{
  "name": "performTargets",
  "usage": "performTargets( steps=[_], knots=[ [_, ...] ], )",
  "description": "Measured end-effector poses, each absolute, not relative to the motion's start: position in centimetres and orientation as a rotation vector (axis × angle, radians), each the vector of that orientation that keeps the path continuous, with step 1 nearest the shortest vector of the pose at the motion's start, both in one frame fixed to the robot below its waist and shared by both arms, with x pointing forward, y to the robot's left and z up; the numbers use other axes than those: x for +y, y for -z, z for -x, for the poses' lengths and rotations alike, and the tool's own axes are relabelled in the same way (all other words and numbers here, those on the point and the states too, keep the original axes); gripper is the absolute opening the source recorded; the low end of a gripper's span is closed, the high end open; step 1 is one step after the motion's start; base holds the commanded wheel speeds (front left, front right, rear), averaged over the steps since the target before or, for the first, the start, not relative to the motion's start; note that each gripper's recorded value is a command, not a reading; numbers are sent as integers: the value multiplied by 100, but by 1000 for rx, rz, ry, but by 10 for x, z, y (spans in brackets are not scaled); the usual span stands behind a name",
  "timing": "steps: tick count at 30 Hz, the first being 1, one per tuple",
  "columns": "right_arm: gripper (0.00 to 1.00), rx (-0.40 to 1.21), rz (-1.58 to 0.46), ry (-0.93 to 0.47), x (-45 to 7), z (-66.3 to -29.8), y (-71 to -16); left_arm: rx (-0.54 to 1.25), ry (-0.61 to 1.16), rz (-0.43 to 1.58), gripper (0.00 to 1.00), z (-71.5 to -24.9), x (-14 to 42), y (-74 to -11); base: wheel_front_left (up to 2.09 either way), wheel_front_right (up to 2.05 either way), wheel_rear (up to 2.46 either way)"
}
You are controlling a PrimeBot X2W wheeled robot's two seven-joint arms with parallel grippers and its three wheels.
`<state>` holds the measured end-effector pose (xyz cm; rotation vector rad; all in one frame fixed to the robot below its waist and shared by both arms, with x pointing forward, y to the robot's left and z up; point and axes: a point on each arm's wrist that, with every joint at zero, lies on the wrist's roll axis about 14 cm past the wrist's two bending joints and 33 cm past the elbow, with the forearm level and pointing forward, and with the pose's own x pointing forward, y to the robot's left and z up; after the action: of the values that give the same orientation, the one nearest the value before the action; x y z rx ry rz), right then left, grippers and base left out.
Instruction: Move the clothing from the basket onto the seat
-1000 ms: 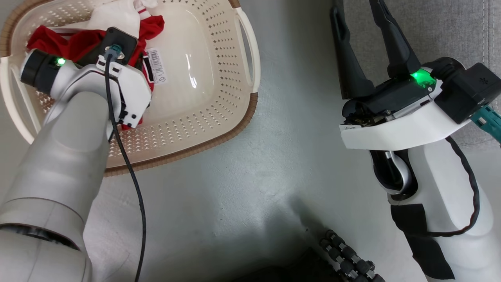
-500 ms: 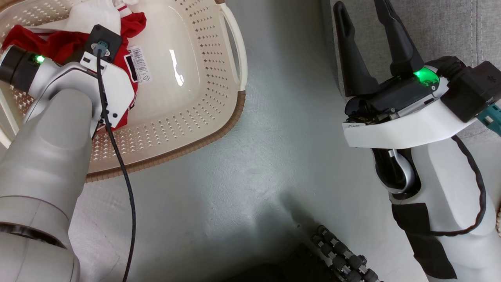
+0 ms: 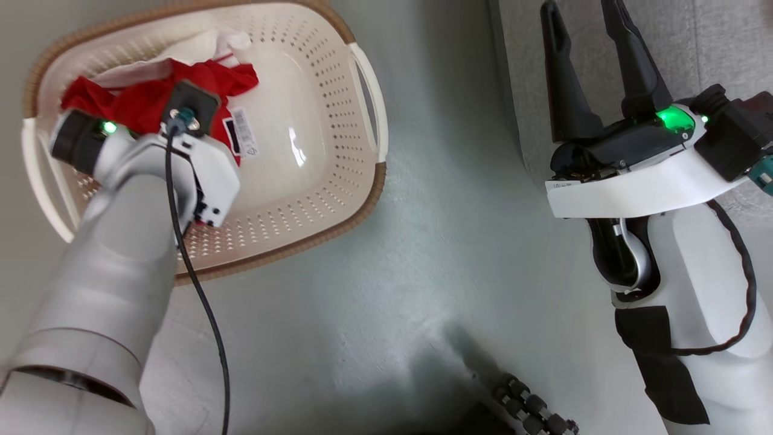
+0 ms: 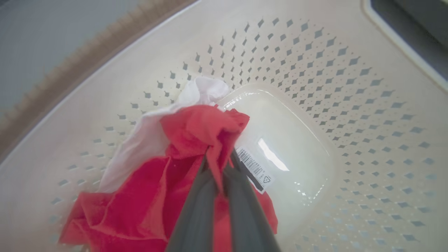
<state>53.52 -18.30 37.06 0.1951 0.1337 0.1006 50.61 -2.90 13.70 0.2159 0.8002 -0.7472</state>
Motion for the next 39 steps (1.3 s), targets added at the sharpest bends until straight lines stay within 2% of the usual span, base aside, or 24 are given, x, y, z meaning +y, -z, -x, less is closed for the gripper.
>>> performTargets(
  steps=[8, 16, 39],
  knots=[
    [100, 95, -170, -78, -188, -525, -399, 723, 712, -128, 0, -498, -31, -191, 0, 0, 0],
    [100, 78, -168, -54, -189, -499, -424, 578, 691, -34, 0, -486, -34, -267, 0, 0, 0],
    [100, -12, -194, -86, -169, -436, -485, 210, 526, 70, 0, -453, 17, -431, 0, 0, 0]
  ],
)
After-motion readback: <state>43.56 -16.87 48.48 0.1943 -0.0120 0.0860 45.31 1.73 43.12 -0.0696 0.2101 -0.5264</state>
